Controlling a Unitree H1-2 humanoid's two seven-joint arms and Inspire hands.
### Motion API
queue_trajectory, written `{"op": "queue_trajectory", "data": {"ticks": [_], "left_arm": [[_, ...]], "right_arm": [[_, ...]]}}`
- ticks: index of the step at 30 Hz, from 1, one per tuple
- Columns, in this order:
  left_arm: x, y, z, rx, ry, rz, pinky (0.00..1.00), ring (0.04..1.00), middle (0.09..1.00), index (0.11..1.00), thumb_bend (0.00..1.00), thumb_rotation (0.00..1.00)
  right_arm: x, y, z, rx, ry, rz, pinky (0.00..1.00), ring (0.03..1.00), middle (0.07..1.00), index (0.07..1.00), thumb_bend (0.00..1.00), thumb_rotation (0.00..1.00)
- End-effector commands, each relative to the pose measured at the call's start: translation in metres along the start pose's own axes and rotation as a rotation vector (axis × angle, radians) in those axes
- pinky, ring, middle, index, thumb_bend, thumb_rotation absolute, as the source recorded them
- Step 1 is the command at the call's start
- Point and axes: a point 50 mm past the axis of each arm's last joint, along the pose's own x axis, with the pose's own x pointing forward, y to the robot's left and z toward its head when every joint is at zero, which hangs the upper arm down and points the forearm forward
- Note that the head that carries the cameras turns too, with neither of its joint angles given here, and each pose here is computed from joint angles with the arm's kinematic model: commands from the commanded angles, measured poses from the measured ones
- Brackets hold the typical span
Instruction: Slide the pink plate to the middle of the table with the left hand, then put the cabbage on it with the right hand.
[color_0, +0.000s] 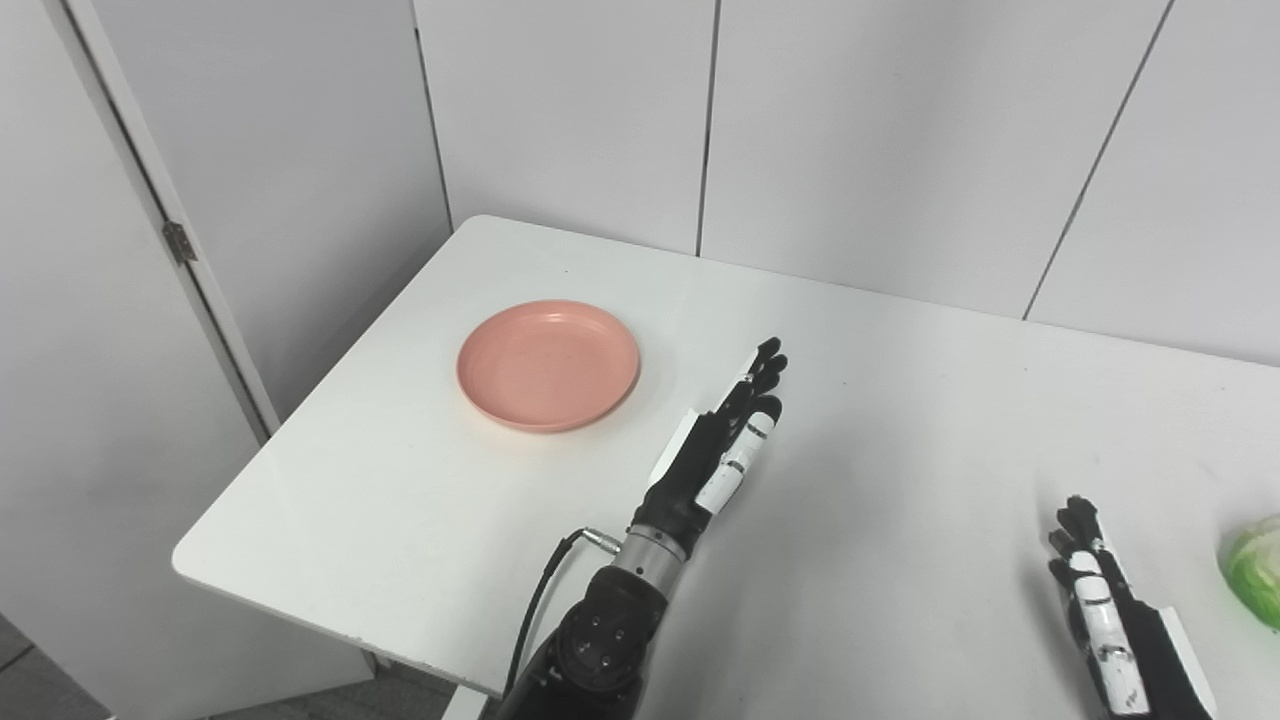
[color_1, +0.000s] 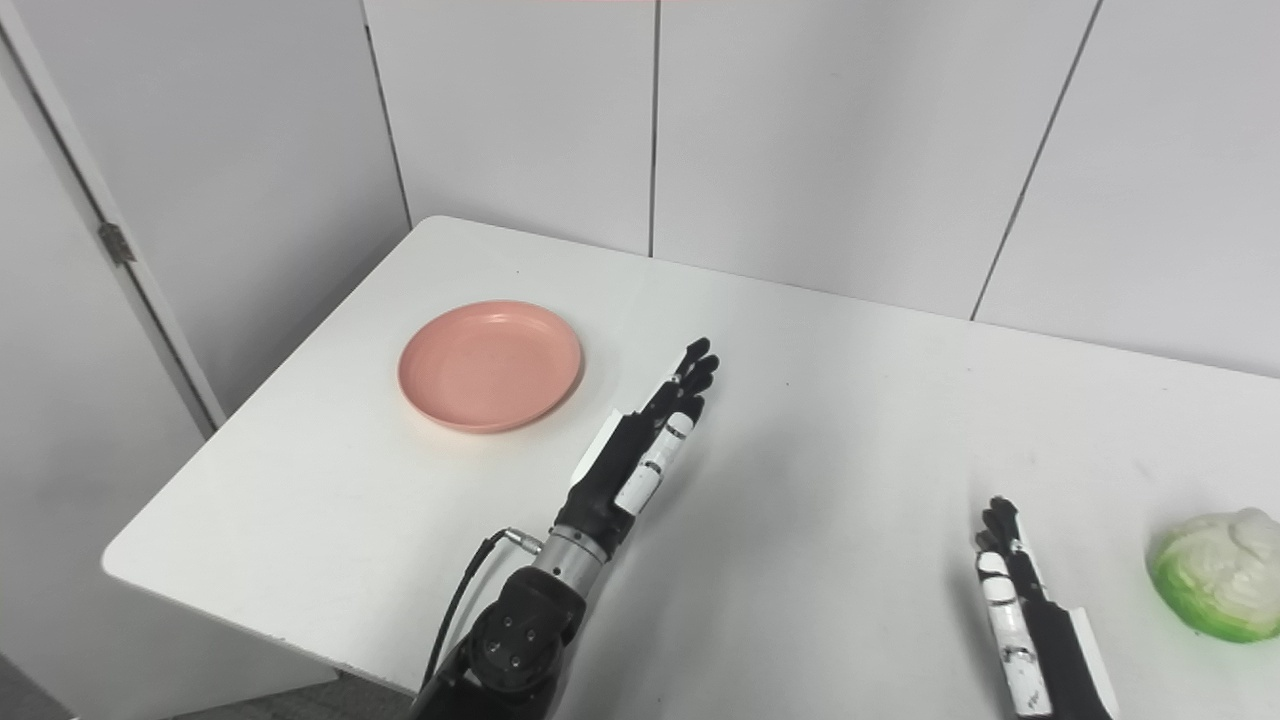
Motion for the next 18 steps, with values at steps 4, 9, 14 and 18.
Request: {"op": "queue_trajectory", "data": {"ticks": [4, 9, 14, 18], "left_arm": [[-0.018, 0.01, -0.002, -0.004, 0.09, -0.024, 0.96, 0.976, 0.986, 0.971, 0.33, 1.0], [-0.012, 0.019, 0.022, -0.003, 0.072, -0.037, 0.98, 0.986, 0.989, 0.981, 0.31, 1.0], [-0.003, 0.031, 0.052, 0.014, -0.037, -0.014, 0.94, 0.959, 0.961, 0.959, 0.32, 1.0], [0.007, 0.047, 0.074, 0.031, -0.125, -0.019, 0.91, 0.949, 0.962, 0.957, 0.39, 1.0]], "right_arm": [[0.005, 0.002, 0.012, 0.002, -0.032, -0.007, 1.0, 1.0, 1.0, 1.0, 0.05, 1.0], [0.006, 0.004, 0.012, 0.001, -0.031, -0.004, 1.0, 1.0, 1.0, 1.0, 0.07, 1.0], [0.007, 0.007, 0.012, -0.004, -0.036, -0.01, 1.0, 1.0, 1.0, 1.0, 0.07, 1.0], [0.006, 0.01, 0.014, -0.018, -0.032, -0.018, 1.0, 1.0, 1.0, 1.0, 0.06, 1.0]]}}
